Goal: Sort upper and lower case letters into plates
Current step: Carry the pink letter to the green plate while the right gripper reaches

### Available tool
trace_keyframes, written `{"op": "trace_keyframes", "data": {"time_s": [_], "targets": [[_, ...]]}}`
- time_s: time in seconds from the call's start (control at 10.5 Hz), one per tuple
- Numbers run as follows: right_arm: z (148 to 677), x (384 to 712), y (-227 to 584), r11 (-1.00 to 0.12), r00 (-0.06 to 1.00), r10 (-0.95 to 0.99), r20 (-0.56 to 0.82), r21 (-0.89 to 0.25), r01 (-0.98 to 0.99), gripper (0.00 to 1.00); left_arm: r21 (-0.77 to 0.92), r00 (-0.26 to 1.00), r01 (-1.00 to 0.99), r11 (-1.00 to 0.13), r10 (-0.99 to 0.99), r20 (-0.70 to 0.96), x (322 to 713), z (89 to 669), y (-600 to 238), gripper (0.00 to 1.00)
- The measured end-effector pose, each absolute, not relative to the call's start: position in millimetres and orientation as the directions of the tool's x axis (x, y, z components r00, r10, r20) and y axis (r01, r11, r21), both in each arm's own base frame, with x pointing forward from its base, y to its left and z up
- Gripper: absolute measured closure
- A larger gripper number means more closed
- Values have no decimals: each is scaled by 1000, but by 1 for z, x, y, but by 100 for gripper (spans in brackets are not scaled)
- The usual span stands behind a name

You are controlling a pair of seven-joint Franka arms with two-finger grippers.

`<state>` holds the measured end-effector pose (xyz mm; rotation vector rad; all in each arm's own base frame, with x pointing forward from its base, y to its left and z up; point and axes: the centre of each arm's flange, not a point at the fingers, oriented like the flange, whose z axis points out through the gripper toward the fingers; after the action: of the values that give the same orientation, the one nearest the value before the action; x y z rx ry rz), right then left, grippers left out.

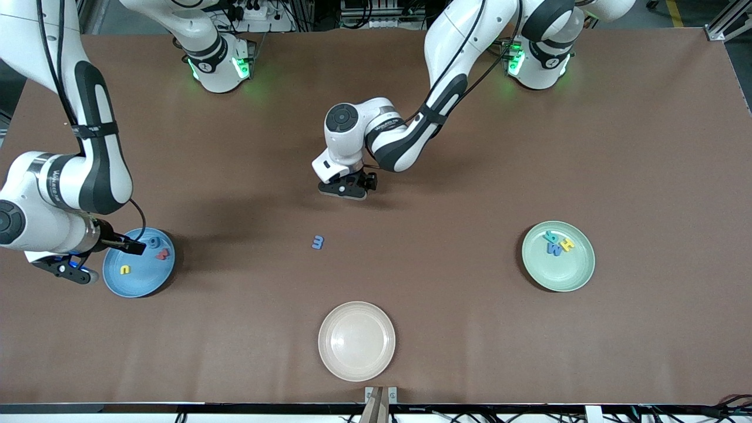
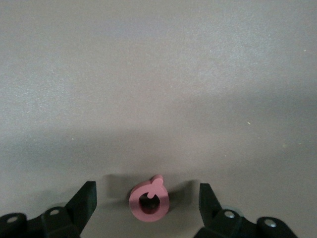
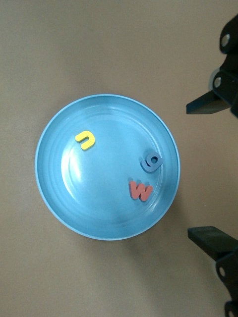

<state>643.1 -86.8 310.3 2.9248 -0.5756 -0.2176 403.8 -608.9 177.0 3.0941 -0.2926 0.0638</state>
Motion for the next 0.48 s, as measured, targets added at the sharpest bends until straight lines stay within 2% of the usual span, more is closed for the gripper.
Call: {"op": "trace_keyframes", "data": {"time_s": [0.1,0.48], "targets": [[310,643,-87,-915,916,-386,-112,177,-364,0,28,981,-190,-981,-188,42,402,176,-609,19],[310,643,-86,-915,916,-385,-113,176,-363,0,24,980,-197,-980,-196,38,397,172,-612,26]]}}
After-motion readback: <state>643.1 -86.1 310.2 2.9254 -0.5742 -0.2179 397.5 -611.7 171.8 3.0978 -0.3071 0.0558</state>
